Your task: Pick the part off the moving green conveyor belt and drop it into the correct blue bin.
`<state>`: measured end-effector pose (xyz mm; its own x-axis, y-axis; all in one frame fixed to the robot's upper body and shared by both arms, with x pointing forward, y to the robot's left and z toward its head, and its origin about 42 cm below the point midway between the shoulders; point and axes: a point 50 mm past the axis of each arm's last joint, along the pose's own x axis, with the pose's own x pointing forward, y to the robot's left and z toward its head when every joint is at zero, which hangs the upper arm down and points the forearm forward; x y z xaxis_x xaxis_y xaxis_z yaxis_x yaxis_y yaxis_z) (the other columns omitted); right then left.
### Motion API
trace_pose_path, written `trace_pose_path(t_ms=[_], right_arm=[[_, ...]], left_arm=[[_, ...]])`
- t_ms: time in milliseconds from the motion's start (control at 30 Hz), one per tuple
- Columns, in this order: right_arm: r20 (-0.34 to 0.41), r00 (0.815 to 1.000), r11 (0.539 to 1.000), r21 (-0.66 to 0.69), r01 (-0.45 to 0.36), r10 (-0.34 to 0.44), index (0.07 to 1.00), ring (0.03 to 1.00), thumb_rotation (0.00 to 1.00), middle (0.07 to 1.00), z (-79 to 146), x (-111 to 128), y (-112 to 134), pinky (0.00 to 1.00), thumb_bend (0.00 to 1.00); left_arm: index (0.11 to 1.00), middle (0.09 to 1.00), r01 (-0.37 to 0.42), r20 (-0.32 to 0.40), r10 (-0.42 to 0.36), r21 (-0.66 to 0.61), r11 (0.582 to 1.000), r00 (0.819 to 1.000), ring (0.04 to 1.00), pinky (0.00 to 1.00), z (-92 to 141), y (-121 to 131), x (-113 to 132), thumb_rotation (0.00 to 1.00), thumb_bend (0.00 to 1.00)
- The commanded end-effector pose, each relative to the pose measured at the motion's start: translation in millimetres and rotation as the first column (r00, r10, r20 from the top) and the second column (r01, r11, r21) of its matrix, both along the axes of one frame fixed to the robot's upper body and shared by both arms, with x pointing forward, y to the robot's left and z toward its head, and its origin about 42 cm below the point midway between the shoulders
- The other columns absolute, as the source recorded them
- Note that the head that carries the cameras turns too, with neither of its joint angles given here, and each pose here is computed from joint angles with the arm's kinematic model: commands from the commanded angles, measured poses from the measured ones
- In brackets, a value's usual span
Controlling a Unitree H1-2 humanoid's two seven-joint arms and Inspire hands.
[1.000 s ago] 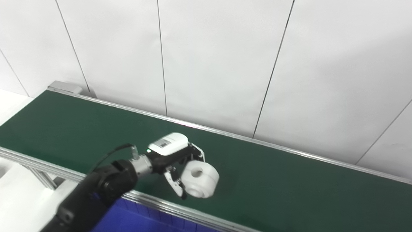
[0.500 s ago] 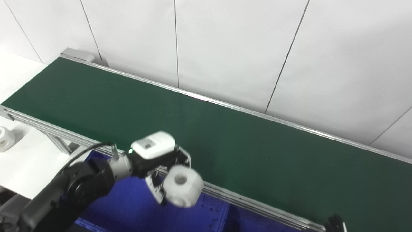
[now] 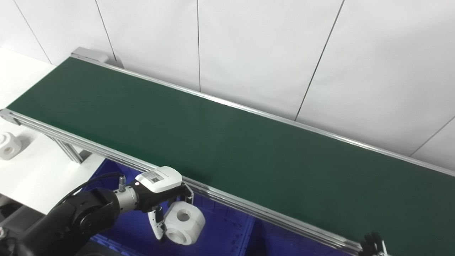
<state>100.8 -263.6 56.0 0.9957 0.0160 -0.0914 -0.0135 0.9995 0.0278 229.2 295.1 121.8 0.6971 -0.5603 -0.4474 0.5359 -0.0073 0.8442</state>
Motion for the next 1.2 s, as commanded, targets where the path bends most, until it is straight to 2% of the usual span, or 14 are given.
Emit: trace_pose_path(t_ms=[0,100,133,167,200,267,333,500,767,900,967,1033,1100,1167], right_arm=[[0.038,0.999,1.000,-0.013,-0.002,0.003,1.000,0.987,1.00,0.974,5.9,3.1,-2.2,1.00,0.83],[0.042,0.999,1.000,-0.015,0.004,-0.004,1.000,0.978,1.00,0.967,6.6,4.2,-2.4,1.00,0.85],[0.042,0.999,1.000,-0.011,0.006,-0.005,1.000,0.975,1.00,0.964,7.0,4.7,-2.7,0.99,0.85],[0.042,0.999,1.000,-0.009,0.006,-0.006,1.000,0.973,1.00,0.961,7.3,5.0,-2.9,0.99,0.86],[0.045,0.999,1.000,-0.007,0.002,-0.002,1.000,0.972,1.00,0.961,8.0,5.7,-3.1,0.99,0.86],[0.054,0.999,1.000,-0.001,-0.004,0.004,1.000,0.974,1.00,0.961,9.3,7.1,-3.5,0.99,0.85],[0.059,0.998,1.000,0.001,-0.005,0.005,1.000,0.970,1.00,0.956,10.4,8.3,-3.9,0.99,0.84],[0.066,0.998,1.000,0.013,-0.009,0.009,1.000,0.962,0.99,0.949,12.2,11.6,-3.8,1.00,0.83],[0.073,0.997,1.000,0.010,-0.013,0.012,1.000,0.956,0.98,0.943,13.2,14.7,-1.8,0.98,0.82],[0.076,0.997,1.000,0.005,-0.009,0.009,1.000,0.947,0.99,0.940,15.2,15.0,1.8,0.97,0.81],[0.080,0.997,1.000,0.000,-0.006,0.006,1.000,0.940,0.99,0.934,16.4,15.0,4.5,0.96,0.80],[0.079,0.997,1.000,-0.002,0.000,0.000,1.000,0.938,0.99,0.931,18.1,15.0,8.2,0.96,0.81],[0.074,0.997,1.000,-0.006,0.005,-0.005,1.000,0.934,0.99,0.931,19.5,15.4,11.9,0.96,0.83],[0.070,0.998,1.000,-0.012,0.008,-0.007,1.000,0.933,1.00,0.933,20.4,16.3,15.6,0.95,0.83]], left_arm=[[0.500,0.455,0.013,0.019,-0.014,0.057,0.998,1.000,0.412,0.37,8.4,7.0,8.3,0.00,0.52],[0.489,0.487,0.003,-0.005,-0.003,0.073,0.997,1.000,0.467,0.42,8.1,6.7,10.2,0.00,0.52],[0.510,0.526,0.001,-0.006,-0.001,0.075,0.997,1.000,0.511,0.46,8.5,6.8,10.7,0.03,0.60],[0.579,0.610,0.000,-0.007,0.000,0.076,0.997,1.000,0.581,0.52,8.7,6.9,11.0,0.13,0.79],[0.585,0.618,0.002,-0.005,-0.001,0.077,0.997,1.000,0.588,0.53,9.5,7.0,11.4,0.14,0.81],[0.652,0.688,0.007,-0.003,-0.007,0.081,0.997,1.000,0.656,0.59,11.8,6.9,12.1,0.25,0.87],[0.686,0.730,0.007,-0.011,-0.006,0.084,0.996,1.000,0.701,0.62,13.6,6.7,12.4,0.32,0.89],[0.708,0.763,0.010,-0.022,-0.008,0.069,0.998,1.000,0.730,0.64,16.5,5.0,12.5,0.38,0.92],[0.712,0.760,0.036,-0.031,-0.035,0.010,0.999,0.999,0.732,0.63,25.4,4.5,11.7,0.38,0.94],[0.704,0.754,0.061,-0.012,-0.063,-0.095,0.994,0.998,0.725,0.62,36.3,1.7,6.5,0.40,0.96],[0.697,0.751,0.068,-0.001,-0.070,-0.211,0.975,0.998,0.714,0.61,46.9,-5.2,-0.2,0.43,0.96],[0.690,0.751,0.047,-0.014,-0.057,-0.391,0.919,0.998,0.698,0.59,59.8,-15.7,-11.4,0.46,0.98],[0.699,0.758,0.013,-0.045,-0.046,-0.556,0.831,0.998,0.697,0.58,72.9,-26.1,-23.1,0.51,0.99],[0.711,0.766,-0.019,-0.079,-0.047,-0.674,0.738,0.996,0.708,0.58,82.5,-34.0,-31.2,0.51,1.00]])
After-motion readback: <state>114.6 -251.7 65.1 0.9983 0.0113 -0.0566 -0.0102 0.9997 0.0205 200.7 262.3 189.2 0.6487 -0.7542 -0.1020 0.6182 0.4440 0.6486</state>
